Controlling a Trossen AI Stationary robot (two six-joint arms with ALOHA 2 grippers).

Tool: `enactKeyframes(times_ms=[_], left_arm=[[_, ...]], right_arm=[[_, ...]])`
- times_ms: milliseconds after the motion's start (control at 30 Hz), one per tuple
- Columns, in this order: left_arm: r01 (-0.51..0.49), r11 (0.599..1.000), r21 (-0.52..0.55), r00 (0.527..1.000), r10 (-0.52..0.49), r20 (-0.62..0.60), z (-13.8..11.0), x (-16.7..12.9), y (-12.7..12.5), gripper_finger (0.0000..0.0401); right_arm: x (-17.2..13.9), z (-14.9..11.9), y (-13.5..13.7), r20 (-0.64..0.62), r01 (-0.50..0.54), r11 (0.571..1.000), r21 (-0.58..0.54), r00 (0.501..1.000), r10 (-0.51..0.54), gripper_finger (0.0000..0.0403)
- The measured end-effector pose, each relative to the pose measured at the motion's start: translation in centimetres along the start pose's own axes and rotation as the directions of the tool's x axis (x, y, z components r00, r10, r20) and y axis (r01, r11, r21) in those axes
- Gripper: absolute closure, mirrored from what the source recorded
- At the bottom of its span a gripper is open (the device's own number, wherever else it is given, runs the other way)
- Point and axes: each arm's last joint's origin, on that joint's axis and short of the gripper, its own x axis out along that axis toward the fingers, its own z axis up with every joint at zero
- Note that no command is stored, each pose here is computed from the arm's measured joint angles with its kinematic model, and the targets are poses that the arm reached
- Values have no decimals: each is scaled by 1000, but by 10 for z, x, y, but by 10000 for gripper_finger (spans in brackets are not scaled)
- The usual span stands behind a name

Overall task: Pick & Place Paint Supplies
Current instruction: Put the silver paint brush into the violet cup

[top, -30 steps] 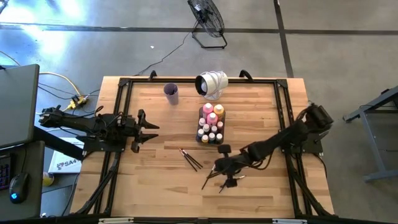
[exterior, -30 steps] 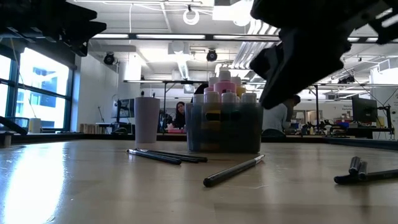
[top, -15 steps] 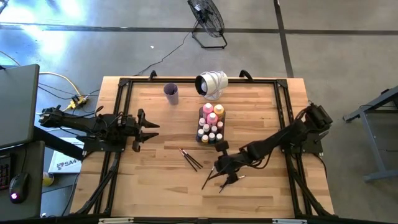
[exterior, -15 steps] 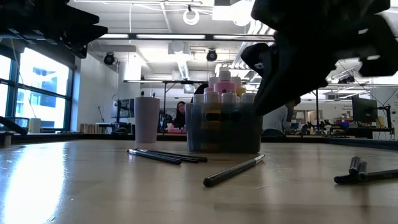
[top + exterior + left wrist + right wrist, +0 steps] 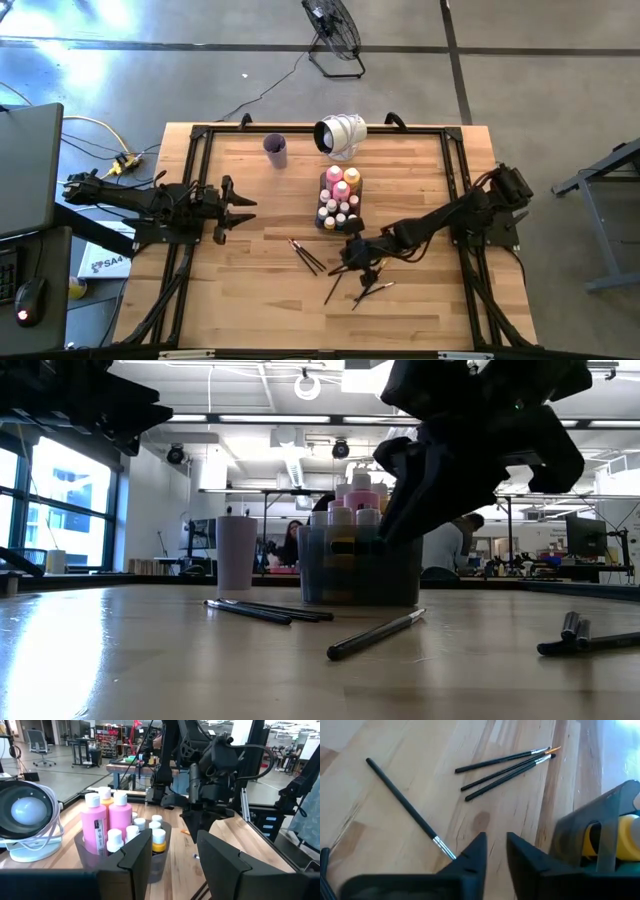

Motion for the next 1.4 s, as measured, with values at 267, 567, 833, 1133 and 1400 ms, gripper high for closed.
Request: enactKeyframes(times_ms=[267,567,833,1133,1400], left_arm=[[0,1000,0,1000,0,2,0,0,0,247],[-50,999,-3,999,50,5,0,0,1,247],[-53,999,-3,999,53,5,0,0,2,247],[-53,999,-3,999,53,3,0,0,2,247],[-53,999,-3,999,53,3,0,0,2,247]], right_arm=[[0,-8,3,-74,-89,996,-18,993,88,235],[15,-17,3,-127,-156,988,-3,980,154,238],[25,-17,-1,-96,-179,984,5,979,179,254],[25,-18,2,-107,-193,981,16,975,193,254],[23,-22,13,-144,-90,996,3,986,89,254]])
